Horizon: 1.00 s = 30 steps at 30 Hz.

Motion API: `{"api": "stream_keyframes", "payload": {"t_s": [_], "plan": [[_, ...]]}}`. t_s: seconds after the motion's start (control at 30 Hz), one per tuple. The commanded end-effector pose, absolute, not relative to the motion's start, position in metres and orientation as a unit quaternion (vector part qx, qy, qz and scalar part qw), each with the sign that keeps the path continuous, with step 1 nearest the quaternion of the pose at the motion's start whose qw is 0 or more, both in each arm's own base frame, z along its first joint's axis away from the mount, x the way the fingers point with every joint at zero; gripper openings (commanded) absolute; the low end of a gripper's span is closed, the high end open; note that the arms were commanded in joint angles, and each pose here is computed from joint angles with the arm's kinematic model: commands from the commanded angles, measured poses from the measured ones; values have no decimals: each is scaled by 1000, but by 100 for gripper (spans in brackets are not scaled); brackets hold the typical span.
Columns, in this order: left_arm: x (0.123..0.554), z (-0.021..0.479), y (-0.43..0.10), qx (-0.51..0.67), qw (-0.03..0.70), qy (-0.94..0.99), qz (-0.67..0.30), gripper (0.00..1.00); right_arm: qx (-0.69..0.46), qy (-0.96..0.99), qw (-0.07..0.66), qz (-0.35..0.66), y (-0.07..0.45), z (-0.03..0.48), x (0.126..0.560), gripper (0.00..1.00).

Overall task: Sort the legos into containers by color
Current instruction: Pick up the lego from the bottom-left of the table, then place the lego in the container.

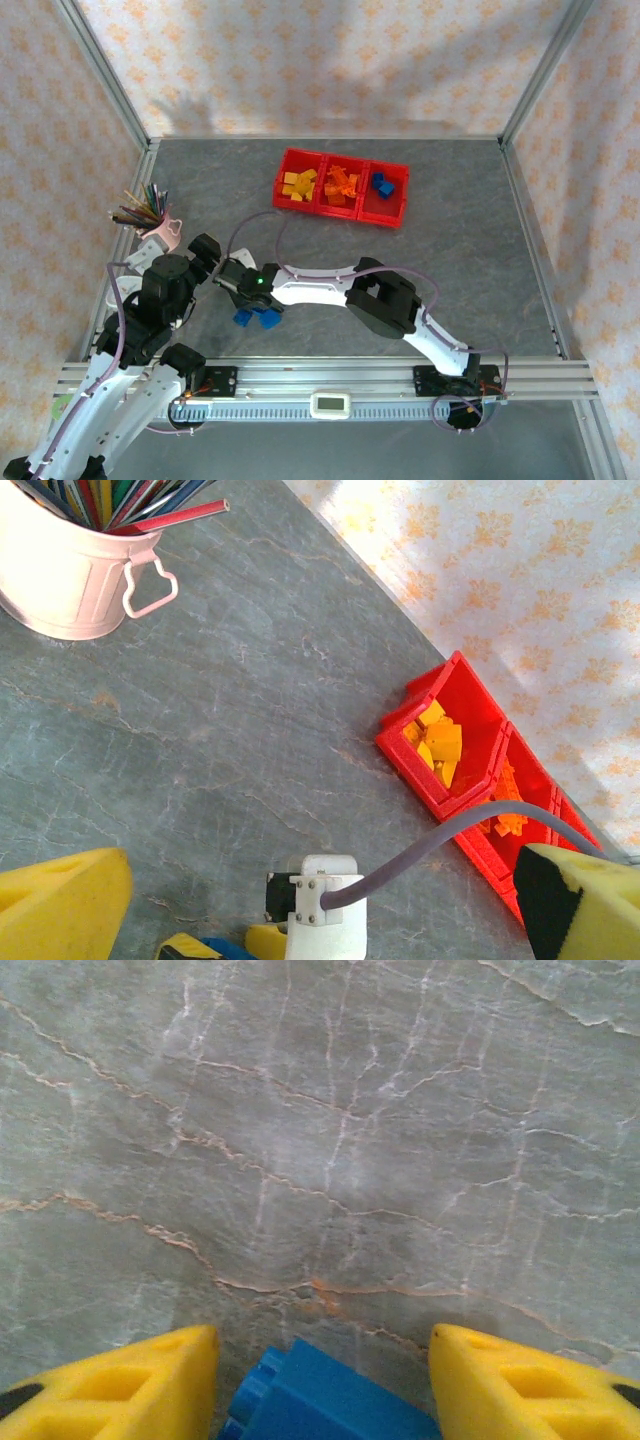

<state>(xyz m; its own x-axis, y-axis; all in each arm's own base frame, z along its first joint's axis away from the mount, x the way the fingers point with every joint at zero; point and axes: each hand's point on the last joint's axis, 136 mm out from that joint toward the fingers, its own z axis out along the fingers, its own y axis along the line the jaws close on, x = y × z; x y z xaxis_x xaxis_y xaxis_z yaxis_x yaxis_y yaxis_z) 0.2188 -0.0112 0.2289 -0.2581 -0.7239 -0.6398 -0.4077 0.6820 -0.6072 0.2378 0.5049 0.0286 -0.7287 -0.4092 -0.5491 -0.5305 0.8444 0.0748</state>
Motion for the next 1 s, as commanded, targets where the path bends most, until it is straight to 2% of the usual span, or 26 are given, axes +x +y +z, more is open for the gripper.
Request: {"api": "stream_keyframes", "payload": {"t_s": [0.0, 0.17, 0.5, 0.77, 0.97], "plan": [[219, 228, -9, -373, 489, 772, -162, 99, -245, 923, 281, 91, 492, 46, 241, 53], [222, 229, -12, -371, 487, 773, -168, 99, -231, 922, 287, 122, 499, 54, 248, 40], [234, 241, -32, -335, 485, 781, -204, 99, -170, 917, 320, 168, 469, 107, 280, 31], [262, 248, -73, -263, 471, 802, -256, 99, -90, 913, 365, 160, 389, 153, 314, 30], [289, 250, -122, -198, 445, 813, -320, 99, -10, 914, 389, 110, 294, 169, 357, 31]]}}
